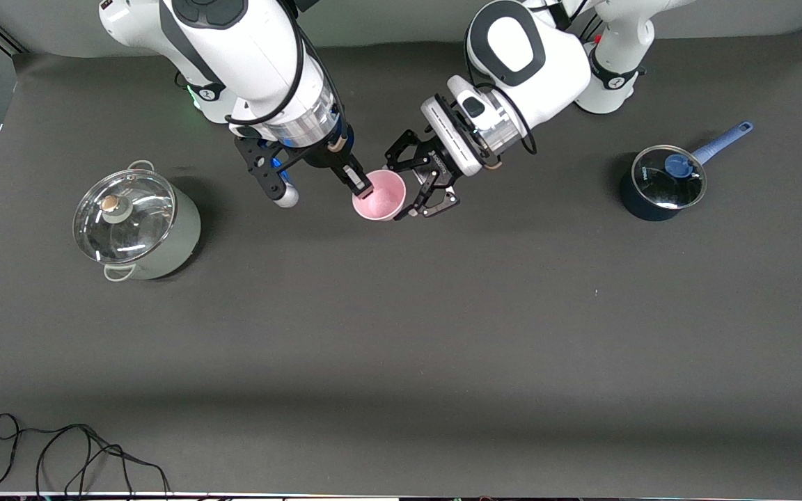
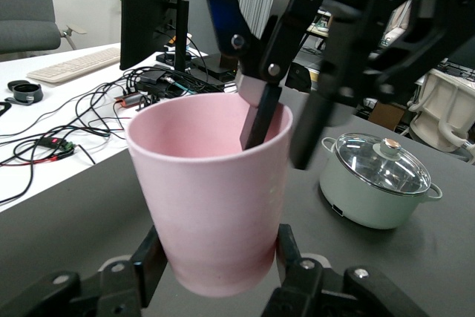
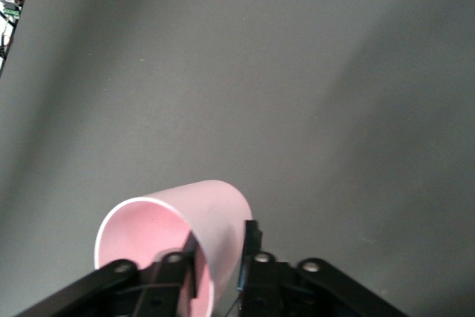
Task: Transfer pink cup from left to right arm
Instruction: 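Close the right gripper on the cup rim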
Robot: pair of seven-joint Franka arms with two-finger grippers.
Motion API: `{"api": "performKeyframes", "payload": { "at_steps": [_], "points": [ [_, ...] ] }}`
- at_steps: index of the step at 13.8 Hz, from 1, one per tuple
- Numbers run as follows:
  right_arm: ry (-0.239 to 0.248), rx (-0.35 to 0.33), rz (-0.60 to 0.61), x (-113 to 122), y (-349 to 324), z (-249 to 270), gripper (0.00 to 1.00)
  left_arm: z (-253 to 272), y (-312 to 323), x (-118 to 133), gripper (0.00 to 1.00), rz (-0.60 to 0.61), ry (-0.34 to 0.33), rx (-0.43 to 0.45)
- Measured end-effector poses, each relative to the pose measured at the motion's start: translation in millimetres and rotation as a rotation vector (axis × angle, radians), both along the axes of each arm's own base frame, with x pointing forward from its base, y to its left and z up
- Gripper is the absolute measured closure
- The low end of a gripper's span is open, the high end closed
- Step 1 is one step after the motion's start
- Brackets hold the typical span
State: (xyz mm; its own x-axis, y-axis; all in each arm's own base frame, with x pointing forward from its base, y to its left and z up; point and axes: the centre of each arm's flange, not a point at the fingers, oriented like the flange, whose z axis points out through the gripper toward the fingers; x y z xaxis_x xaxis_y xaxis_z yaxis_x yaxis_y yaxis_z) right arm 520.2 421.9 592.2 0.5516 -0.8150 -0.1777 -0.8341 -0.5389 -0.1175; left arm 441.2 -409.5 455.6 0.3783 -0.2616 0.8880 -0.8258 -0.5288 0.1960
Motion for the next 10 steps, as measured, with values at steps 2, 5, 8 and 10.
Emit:
{"api": "performKeyframes", "payload": {
  "at_steps": [2,5,8,10],
  "points": [
    [0.003,-0.01,0.017,0,-1,-2,0.9,0,1,0,0.36,-0.001,-0.007,0.005],
    [0.005,-0.012,0.022,0,-1,-2,0.91,0,1,0,0.36,-0.004,-0.012,0.008],
    [-0.003,-0.006,0.022,0,-1,3,0.94,0,4,4,0.19,0.009,-0.006,0.005],
    [-0.017,0.004,0.017,2,-4,11,0.95,0,4,4,0.01,0.017,0.007,-0.001]
  ]
}}
